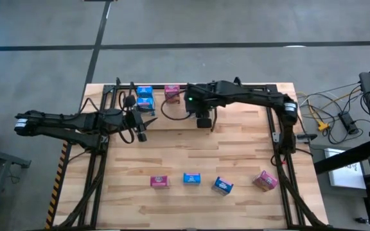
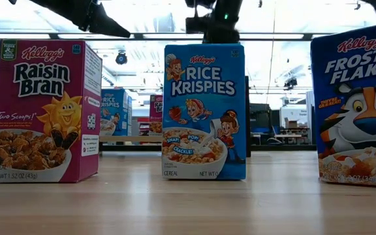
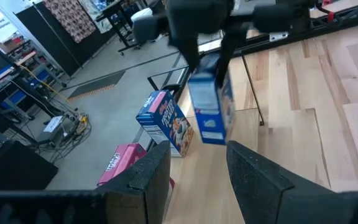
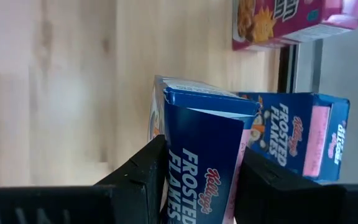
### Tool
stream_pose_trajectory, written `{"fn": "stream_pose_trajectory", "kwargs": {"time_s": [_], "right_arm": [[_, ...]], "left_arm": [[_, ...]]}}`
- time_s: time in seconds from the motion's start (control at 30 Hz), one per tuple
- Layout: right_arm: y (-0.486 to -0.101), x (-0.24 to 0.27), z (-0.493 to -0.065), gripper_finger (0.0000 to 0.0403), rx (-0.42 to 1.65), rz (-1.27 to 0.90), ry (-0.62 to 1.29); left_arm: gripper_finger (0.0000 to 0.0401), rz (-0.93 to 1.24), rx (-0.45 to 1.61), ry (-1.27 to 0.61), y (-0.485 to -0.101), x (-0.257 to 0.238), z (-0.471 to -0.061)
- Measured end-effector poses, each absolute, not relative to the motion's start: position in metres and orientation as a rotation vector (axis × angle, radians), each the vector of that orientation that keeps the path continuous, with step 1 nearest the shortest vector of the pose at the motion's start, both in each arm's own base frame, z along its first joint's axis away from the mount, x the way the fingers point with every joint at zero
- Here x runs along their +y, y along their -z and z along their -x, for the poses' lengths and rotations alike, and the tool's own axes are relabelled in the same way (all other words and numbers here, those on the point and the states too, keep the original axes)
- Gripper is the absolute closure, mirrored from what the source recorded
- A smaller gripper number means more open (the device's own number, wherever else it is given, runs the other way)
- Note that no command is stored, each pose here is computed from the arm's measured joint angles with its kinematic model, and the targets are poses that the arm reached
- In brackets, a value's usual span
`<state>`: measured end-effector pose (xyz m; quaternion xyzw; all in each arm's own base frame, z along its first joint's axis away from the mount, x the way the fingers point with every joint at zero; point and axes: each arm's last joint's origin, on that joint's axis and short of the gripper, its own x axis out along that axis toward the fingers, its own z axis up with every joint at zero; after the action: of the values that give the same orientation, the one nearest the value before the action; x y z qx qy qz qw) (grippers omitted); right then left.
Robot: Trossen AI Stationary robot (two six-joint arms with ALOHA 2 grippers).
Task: Stack cereal on shelf
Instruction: Put the top blue cereal box on the shelf aligned with the blue cereal box
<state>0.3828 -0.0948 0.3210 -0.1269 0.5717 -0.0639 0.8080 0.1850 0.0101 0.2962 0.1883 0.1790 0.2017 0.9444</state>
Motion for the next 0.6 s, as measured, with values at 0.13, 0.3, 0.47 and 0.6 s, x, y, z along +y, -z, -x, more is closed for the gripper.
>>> {"fn": "stream_pose_trajectory", "kwargs": {"time_s": [0.13, 0.3, 0.47, 0.6], "right_arm": [[-0.313, -0.107, -0.391, 0.0275, 1.255, 0.312, 0.117], [-0.312, -0.122, -0.388, 0.0275, 1.263, 0.352, 0.087], [-0.312, -0.134, -0.384, 0.0275, 1.255, 0.312, 0.077], [-0.308, -0.14, -0.385, 0.0275, 1.248, 0.272, 0.045]], "left_arm": [[0.026, -0.384, 0.365, -0.411, -0.296, 0.01, -0.185], [0.026, -0.384, 0.366, -0.411, -0.296, 0.01, -0.185], [0.026, -0.385, 0.37, -0.41, -0.296, 0.01, -0.185], [0.026, -0.384, 0.37, -0.41, -0.296, 0.01, -0.185]]}}
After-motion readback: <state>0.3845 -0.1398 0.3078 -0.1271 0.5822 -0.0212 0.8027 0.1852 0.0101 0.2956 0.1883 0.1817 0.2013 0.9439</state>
